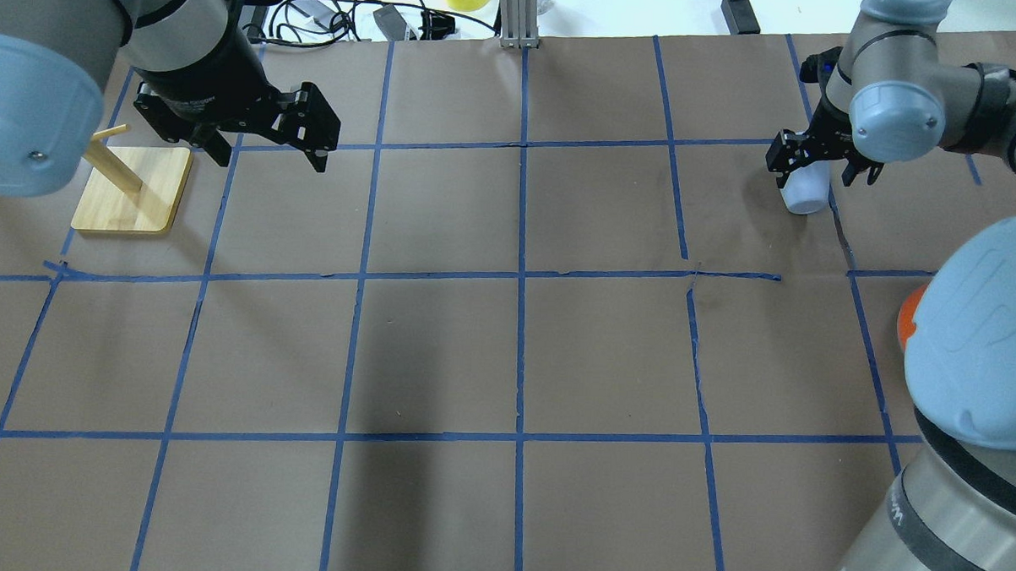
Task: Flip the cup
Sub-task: 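Close the right gripper on the pale blue cup and lift it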
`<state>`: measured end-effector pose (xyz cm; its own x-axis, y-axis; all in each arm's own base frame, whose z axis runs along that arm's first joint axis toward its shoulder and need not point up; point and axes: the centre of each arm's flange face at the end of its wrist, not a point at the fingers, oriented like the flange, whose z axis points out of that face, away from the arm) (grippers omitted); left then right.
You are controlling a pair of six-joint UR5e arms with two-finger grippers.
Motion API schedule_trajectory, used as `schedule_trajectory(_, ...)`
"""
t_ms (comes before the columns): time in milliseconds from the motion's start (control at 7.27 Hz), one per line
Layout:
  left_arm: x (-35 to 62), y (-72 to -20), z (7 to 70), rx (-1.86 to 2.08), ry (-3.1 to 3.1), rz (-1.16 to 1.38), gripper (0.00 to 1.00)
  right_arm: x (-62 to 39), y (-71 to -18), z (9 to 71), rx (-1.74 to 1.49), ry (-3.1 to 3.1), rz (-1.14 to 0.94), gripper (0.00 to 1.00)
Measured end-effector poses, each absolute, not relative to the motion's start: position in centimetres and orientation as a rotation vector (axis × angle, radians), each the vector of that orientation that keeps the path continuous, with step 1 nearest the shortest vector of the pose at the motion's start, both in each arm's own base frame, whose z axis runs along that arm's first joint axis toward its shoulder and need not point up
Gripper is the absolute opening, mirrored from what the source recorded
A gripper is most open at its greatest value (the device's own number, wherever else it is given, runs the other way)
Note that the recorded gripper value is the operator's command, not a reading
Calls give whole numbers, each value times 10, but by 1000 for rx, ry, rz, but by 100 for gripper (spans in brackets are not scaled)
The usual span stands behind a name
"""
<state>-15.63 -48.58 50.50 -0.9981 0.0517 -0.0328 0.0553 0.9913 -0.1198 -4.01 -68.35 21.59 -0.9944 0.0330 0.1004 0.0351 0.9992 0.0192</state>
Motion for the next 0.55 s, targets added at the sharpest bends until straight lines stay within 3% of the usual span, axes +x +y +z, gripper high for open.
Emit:
schedule_trajectory(275, -156, -486, 505, 84, 3105, -188, 100, -41, -689, 194, -45, -3043, -30, 100)
schedule_trajectory(413, -156, -486, 505, 83, 3105, -188, 100, -42, -692, 188, -44, -3044, -37, 88)
schedule_trajectory(550, -156, -486, 505, 84, 3105, -188, 100, -43, -694, 184, -45, -3044, -38, 36)
